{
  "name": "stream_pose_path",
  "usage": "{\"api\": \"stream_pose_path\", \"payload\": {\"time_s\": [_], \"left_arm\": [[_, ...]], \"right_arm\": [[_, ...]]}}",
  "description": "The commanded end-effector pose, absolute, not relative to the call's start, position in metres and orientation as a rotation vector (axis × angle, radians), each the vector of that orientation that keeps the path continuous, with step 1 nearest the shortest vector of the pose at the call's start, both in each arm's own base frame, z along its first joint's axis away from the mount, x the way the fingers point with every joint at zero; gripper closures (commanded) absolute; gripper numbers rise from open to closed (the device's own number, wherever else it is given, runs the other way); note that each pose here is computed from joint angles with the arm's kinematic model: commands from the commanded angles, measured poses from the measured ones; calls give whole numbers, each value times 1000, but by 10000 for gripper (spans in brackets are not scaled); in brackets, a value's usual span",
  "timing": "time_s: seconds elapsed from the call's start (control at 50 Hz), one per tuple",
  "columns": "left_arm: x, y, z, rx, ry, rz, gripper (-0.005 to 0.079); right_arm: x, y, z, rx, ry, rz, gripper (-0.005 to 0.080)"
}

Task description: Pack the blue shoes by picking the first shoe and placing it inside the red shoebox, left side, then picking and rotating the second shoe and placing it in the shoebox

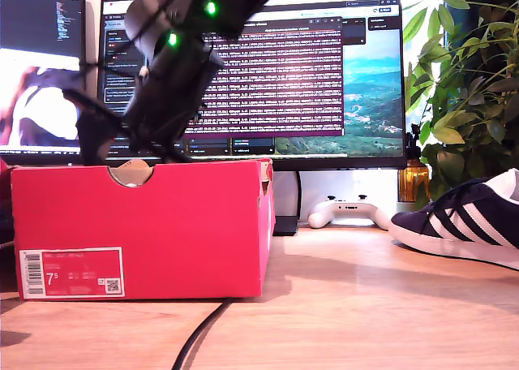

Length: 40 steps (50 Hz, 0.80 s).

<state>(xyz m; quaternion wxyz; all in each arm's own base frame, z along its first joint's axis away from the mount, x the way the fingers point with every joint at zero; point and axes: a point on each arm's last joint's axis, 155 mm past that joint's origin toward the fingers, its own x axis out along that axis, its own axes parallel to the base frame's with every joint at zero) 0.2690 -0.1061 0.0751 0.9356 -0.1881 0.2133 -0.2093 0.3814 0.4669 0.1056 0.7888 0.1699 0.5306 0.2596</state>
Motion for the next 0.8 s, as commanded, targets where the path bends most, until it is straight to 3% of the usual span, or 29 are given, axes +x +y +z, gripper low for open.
{"api": "stream_pose_path", "payload": {"time_s": [0.0,0.48,0.78], "left_arm": [[262,-105,62,-380,464,-424,764],[260,-105,58,-382,484,-420,764],[254,-104,43,-386,549,-406,764]], "right_arm": [[379,475,117,358,1139,585,343],[358,408,176,290,1371,582,343],[380,338,196,262,1334,362,342]]}}
